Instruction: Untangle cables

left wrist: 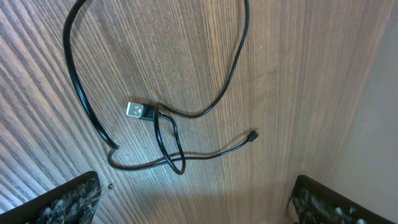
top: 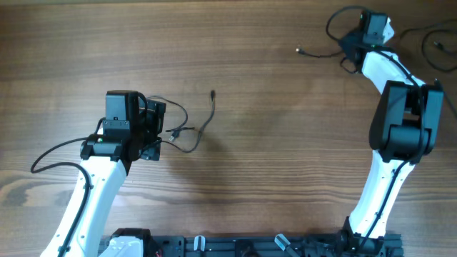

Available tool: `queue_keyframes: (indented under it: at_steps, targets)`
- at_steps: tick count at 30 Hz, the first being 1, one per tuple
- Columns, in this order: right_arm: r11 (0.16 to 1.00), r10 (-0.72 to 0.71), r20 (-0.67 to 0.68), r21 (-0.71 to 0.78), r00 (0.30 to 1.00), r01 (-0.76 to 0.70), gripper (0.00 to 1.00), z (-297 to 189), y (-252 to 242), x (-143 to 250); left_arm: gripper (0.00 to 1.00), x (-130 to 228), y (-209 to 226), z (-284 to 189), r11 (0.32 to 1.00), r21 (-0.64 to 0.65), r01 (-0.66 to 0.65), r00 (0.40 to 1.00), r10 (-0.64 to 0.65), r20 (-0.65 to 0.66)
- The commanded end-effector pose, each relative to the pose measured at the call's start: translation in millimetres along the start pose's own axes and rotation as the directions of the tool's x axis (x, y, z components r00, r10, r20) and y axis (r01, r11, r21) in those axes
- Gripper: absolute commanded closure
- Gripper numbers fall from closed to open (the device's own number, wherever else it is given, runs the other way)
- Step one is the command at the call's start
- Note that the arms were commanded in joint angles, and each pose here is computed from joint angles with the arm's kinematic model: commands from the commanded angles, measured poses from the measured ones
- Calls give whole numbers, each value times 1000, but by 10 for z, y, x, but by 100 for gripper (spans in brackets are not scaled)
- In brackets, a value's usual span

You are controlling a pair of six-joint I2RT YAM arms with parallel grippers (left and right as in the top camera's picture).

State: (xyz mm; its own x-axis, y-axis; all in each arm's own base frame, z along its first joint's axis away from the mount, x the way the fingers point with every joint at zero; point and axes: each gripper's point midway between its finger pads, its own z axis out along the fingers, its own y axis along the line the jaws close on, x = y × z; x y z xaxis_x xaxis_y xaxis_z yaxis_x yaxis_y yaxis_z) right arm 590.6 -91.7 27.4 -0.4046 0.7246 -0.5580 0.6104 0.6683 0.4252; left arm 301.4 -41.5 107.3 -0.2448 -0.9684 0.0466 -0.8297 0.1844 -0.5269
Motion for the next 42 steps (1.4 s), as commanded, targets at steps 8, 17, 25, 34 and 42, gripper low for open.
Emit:
queue_keyframes:
  at_steps: [8,17,25,34,42]
  targets:
    - [957,52,370,-283,927,59,96,-1045,-202,-2055,0,-16,13,12,1000,-8,-12,1000,12,14]
    - [992,93,491,-122,866,-37,95,-380,-1211,-2204,0,-16,13,12,1000,-8,-12,1000,12,14]
    - [995,96,298,-50,950,-85,0,129,-1564,-1591,0,-16,13,12,1000,-8,-12,1000,12,14]
    - [907,0,-10,-421,1000,-4,0,-500,-464,-1219,0,-16,13,12,1000,-8,-12,1000,12,14]
    - [845,-222,-423,-532,879,-43,0,-1042,377,144,0,-16,13,12,1000,-8,-12,1000,12,14]
